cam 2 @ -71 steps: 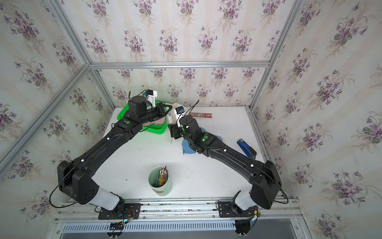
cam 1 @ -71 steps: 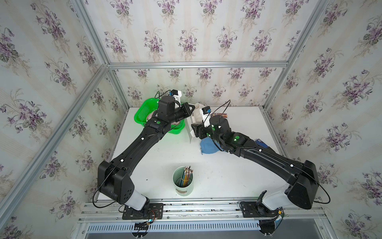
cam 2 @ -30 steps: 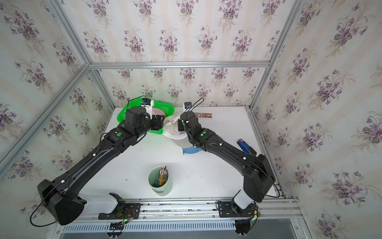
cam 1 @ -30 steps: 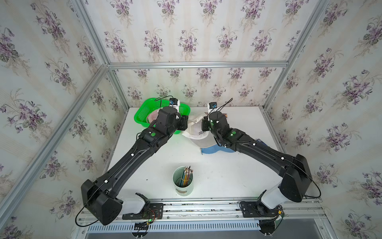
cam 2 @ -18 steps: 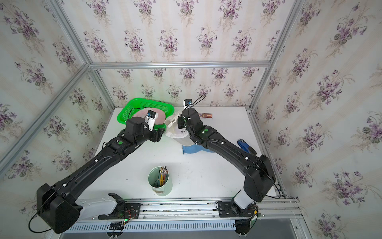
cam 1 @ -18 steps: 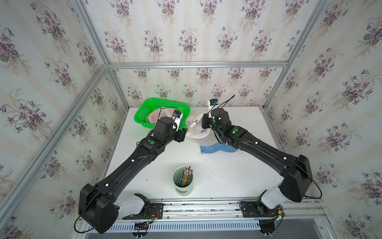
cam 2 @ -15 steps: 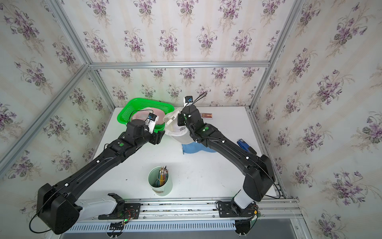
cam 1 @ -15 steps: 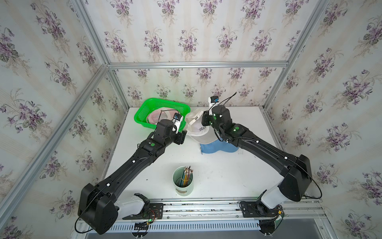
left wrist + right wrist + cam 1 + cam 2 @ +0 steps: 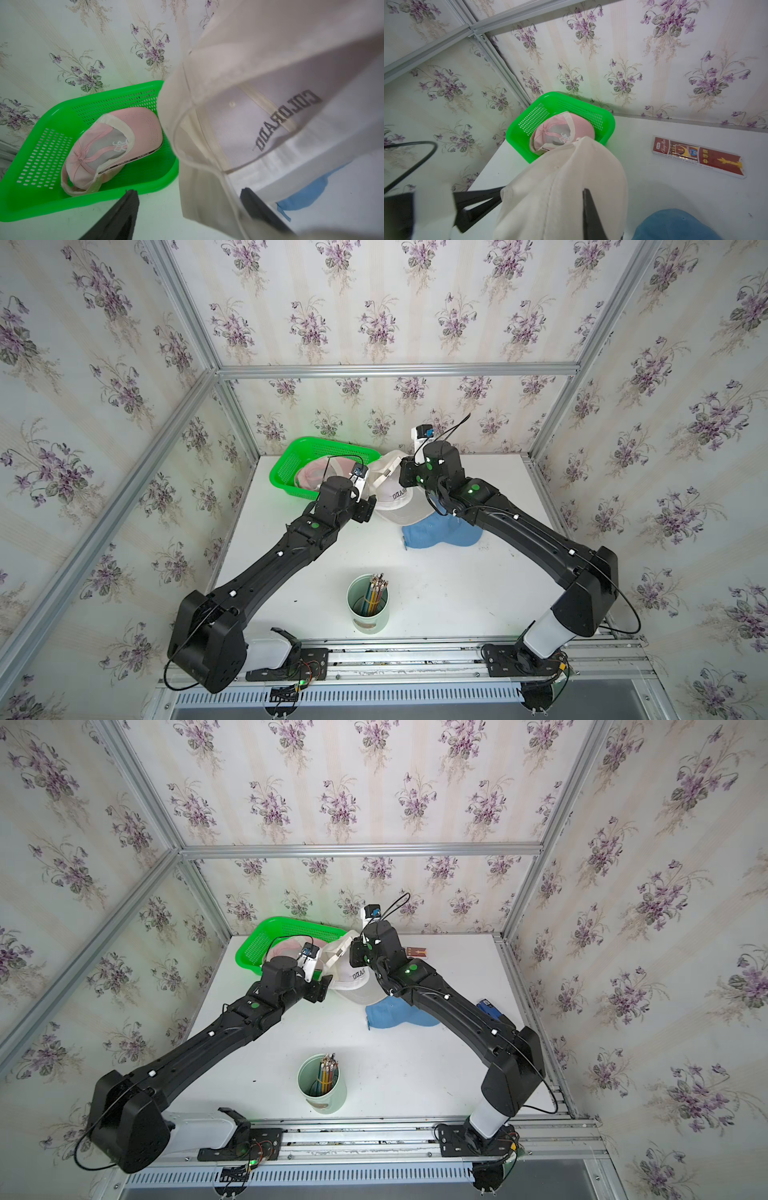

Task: Turn the baseball cap inside out
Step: Turn over the baseball cap.

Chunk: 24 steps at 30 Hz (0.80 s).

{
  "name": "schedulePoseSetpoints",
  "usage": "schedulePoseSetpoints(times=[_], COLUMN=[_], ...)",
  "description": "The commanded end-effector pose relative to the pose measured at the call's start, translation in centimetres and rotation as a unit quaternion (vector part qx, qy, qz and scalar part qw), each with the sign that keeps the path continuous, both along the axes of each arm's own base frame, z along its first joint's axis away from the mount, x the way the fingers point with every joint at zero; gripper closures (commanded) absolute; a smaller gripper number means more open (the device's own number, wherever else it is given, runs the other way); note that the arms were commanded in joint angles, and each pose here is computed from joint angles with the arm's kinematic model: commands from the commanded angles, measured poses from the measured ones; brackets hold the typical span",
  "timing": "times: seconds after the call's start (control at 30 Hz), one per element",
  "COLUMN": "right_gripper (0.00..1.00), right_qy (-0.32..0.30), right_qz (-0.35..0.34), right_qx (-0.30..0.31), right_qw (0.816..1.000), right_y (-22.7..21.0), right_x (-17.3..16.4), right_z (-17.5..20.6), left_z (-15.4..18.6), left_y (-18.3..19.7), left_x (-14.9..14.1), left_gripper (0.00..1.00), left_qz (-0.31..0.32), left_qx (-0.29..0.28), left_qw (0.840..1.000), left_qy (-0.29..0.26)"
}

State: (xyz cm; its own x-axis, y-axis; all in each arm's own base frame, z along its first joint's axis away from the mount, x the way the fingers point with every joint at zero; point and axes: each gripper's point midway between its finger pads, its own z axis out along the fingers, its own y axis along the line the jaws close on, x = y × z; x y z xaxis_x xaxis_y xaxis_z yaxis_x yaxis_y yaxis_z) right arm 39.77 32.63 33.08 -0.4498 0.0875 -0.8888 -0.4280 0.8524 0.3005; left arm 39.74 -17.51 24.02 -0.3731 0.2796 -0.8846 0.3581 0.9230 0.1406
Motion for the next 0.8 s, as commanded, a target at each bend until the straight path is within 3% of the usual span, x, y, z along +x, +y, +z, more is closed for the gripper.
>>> schedulePoseSetpoints(times=[0.0,0.07,0.2,0.27,0.43,0.5,0.67,0.77], right_gripper=[1.0,1.0,1.0,1.0,1.0,0.98,0.74,0.58], right_qy=[0.002,0.004,0.014,0.024,0.052,0.066,0.079,0.077], right_qz=[0.032,0.031,0.017,0.015,-0.002,-0.008,0.008,0.031], right_qx=[0.019,0.013,-0.006,-0.004,-0.008,-0.017,-0.04,-0.045], right_qw=[0.999,0.999,1.0,1.0,0.999,0.998,0.996,0.996], right_y=[0.8,0.6,-0.2,-0.5,-1.8,-2.4,-2.7,-2.5], right_x=[-1.0,-1.1,-0.5,-0.2,0.8,1.3,0.9,-0.1], right_z=[0.8,0.6,-0.7,-1.4,-3.7,-5.1,-7.6,-8.3], left_z=[1.5,2.0,3.3,3.6,3.8,3.6,0.9,0.0], left_y=[0.7,0.9,0.1,0.0,0.6,0.9,-0.3,-1.4], left_x=[1.6,2.0,1.0,0.5,-0.4,-0.9,-1.6,-1.9], left_gripper=[0.28,0.43,0.86,0.98,1.0,1.0,1.0,1.0], left_qz=[0.031,0.036,0.004,-0.004,0.013,0.033,0.036,0.033], left_qx=[0.001,-0.005,-0.027,-0.03,-0.032,-0.036,-0.013,-0.016], left_qw=[0.999,0.999,0.999,0.999,0.999,0.997,0.975,0.964], left_qy=[-0.032,-0.038,-0.043,-0.04,0.011,0.059,0.218,0.262])
